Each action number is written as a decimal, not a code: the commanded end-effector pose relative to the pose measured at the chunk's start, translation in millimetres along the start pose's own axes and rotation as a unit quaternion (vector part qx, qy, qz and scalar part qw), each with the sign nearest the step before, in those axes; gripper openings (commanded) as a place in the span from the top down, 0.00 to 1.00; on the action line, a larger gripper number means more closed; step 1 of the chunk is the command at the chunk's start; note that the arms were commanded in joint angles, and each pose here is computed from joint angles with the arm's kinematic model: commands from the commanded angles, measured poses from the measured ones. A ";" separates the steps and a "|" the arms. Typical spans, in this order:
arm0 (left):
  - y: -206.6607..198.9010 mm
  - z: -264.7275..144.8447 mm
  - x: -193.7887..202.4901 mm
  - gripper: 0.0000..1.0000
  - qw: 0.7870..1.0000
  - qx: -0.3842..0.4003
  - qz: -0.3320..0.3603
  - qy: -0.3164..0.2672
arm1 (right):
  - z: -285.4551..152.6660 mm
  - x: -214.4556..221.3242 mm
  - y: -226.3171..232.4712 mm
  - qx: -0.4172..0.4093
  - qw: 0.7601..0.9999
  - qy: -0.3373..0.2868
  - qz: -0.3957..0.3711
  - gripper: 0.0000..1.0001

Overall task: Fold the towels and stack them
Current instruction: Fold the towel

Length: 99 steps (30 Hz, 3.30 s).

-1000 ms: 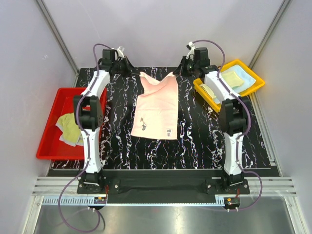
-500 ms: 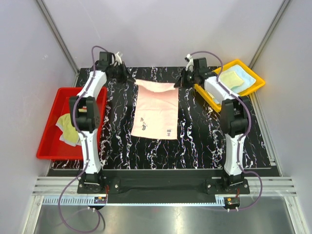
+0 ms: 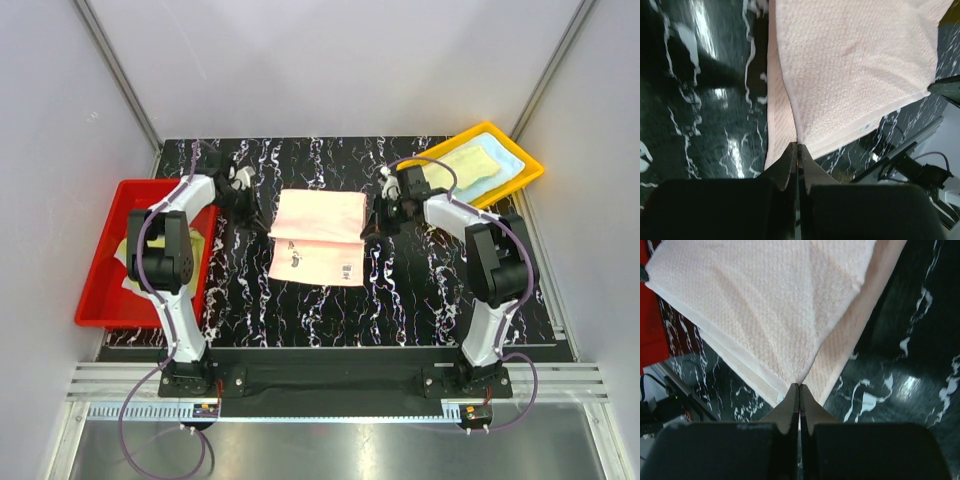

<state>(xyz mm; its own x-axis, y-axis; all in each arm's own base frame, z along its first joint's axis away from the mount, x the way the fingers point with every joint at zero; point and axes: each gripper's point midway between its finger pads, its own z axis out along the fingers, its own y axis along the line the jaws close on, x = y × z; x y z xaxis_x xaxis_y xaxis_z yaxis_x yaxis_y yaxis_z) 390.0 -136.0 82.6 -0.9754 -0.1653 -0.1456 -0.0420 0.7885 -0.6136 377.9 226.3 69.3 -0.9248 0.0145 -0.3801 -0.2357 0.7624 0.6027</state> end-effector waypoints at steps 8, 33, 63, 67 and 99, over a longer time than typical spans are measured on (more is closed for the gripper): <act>12.9 -12.8 59.1 1.00 0.999 -0.033 0.012 0.021 | -17.6 52.6 36.3 -0.039 0.999 0.010 -0.004 1.00; -9.0 -37.1 103.3 1.00 0.997 -0.075 0.017 0.014 | -63.0 103.2 52.7 0.010 0.999 0.023 -0.020 1.00; 19.3 -24.4 140.3 1.00 0.987 -0.155 0.025 0.034 | -40.8 153.3 68.4 -0.027 0.999 0.030 0.013 1.00; 42.1 -11.0 154.9 1.00 0.982 -0.177 0.018 0.060 | -32.0 173.4 68.5 -0.037 0.999 0.026 0.011 1.00; 17.9 -26.0 121.0 0.72 0.980 -0.186 0.065 -0.007 | -35.1 189.9 50.7 0.046 0.997 -0.023 0.053 0.65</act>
<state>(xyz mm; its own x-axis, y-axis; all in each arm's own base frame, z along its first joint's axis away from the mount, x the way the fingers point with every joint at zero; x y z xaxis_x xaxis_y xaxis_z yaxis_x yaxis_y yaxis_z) 260.6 -111.5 52.2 -0.9862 -0.0952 -0.1352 -0.0661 0.9765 -0.2052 165.6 245.5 41.0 -0.9468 0.0921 -0.3083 -0.1204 0.7871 0.6050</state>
